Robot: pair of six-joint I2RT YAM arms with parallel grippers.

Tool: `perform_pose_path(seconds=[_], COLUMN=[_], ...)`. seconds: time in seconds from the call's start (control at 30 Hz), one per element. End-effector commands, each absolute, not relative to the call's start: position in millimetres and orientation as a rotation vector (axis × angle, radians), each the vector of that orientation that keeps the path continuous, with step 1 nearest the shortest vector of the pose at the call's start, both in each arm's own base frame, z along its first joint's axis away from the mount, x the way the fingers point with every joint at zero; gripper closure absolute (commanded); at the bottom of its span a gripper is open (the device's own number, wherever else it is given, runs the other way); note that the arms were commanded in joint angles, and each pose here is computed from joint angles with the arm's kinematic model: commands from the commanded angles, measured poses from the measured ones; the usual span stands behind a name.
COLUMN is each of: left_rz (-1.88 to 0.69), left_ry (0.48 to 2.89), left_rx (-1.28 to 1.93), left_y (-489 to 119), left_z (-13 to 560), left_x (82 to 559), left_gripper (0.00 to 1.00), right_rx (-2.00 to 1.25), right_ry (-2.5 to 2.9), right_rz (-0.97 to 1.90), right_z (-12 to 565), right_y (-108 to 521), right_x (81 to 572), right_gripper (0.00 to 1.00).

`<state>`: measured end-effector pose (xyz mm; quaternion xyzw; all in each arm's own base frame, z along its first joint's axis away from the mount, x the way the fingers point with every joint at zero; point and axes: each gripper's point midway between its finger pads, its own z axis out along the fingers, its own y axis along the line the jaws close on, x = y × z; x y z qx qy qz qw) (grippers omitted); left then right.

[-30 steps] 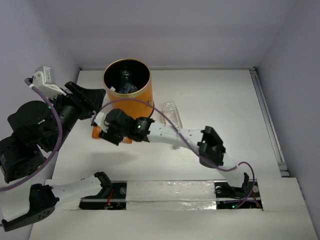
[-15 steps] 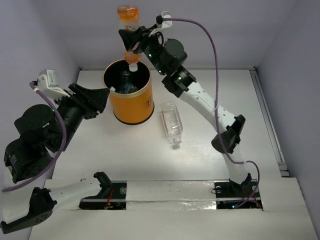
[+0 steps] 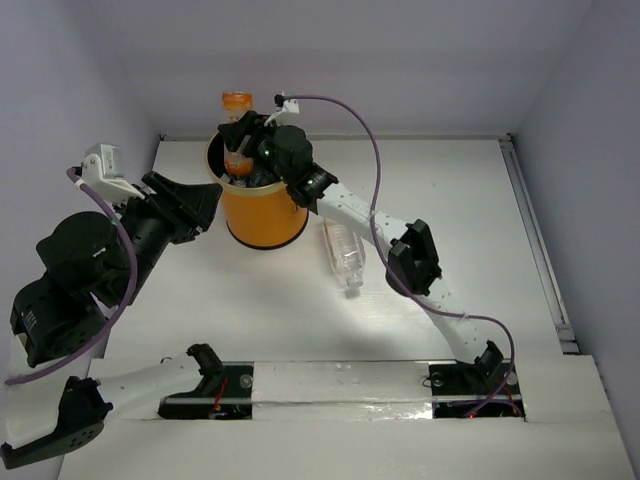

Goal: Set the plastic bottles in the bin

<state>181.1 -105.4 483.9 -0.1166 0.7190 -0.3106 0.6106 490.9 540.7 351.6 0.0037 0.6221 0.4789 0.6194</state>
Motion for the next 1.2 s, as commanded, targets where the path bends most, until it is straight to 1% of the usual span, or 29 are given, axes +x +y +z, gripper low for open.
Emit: perform_pose_path(seconds=[0.0,0.07,0.13,0.17,0.27,0.3,0.33,0.43,0.5,0.53,0.57,0.6,0.63,0.67,0.7,0.73,0.77,0.8,0.83,0.87,0.9,0.93,0.97,1.0,1.03,1.07,1.1,1.13,1.17], left_rz=[-0.708,-0.711,-0.716,-0.716,-0.72,-0.72,-0.716,-0.717,-0.719,-0.732,-0.731,-0.728,-0.746,-0.737,-0.728,-0.751,-0.748,-0.738,-0.763,-0.757,-0.746,-0.766,-0.768,-0.755,-0.766,-0.784,-0.773,-0.784,-0.775], left_ry=[1.641,1.64,1.639,1.644,1.635,1.633,1.631,1.631,1.638,1.639,1.653,1.67,1.684,1.714,1.749,1.776,1.808,1.848,1.866,1.899,1.935,1.948,1.98,2.02,2.041,2.062,2.103,2.111,2.116], left_rx=[-0.265,-0.257,-0.253,-0.251,-0.259,-0.26,-0.261,-0.254,-0.246,-0.236,-0.224,-0.212,-0.186,-0.157,-0.131,-0.093,-0.067,-0.045,-0.014,0.001,0.015,0.032,0.055,0.071,0.075,0.092,0.112,0.117,0.114], left_y=[-106,-109,-110,-111,-109,-108,-108,-110,-114,-118,-123,-129,-137,-145,-157,-169,-179,-191,-203,-212,-222,-232,-242,-254,-263,-272,-286,-296,-301], left_z=[487,486,486,484,484,484,484,486,484,484,479,474,470,460,450,444,433,421,416,402,389,383,370,356,349,344,329,326,323], left_x=[184,185,186,186,185,185,185,186,188,188,190,193,193,196,202,202,205,211,212,216,222,224,225,231,234,235,239,240,245], left_gripper=[0.6,0.6,0.6,0.6,0.6,0.6,0.6,0.6,0.6,0.6,0.61,0.61,0.63,0.65,0.71,0.75,0.8,0.89,0.94,1.0,1.0,1.0,1.0,1.0,1.0,1.0,1.0,1.0,1.0], right_rx=[0.046,0.012,-0.038,-0.062,-0.085,-0.092,-0.103,-0.119,-0.107,-0.106,-0.095,-0.093,-0.09,-0.099,-0.079,-0.058,-0.067,-0.034,-0.014,0.009,0.005,0.033,0.047,0.067,0.074,0.116,0.151,0.192,0.251], right_ry=[1.247,1.259,1.267,1.287,1.278,1.292,1.285,1.293,1.262,1.278,1.245,1.237,1.221,1.27,1.228,1.223,1.298,1.258,1.288,1.317,1.412,1.414,1.445,1.478,1.597,1.576,1.606,1.705,1.699], right_rz=[1.168,1.141,1.112,1.105,1.107,1.097,1.096,1.069,1.074,1.054,1.061,1.058,1.053,1.027,1.033,1.024,0.993,0.993,0.983,0.953,0.914,0.918,0.897,0.868,0.809,0.802,0.771,0.725,0.707], right_z=[440,436,438,430,438,432,440,445,465,456,477,482,488,466,492,493,457,480,472,461,417,426,412,398,351,358,345,307,306], right_y=[515,515,514,520,516,515,514,508,494,491,477,470,462,458,433,417,411,379,363,342,329,301,286,269,255,232,217,203,183], right_x=[463,462,458,453,440,440,432,428,419,418,408,404,398,397,384,381,378,364,360,363,360,342,336,333,326,312,307,299,289], right_gripper=[0.3,0.29,0.22,0.16,0.09,0.05,0.03,0.03,0.05,0.07,0.08,0.16,0.27,0.4,0.66,0.78,0.86,0.97,1.0,1.0,1.0,1.0,1.0,1.0,1.0,1.0,1.0,1.0,1.0])
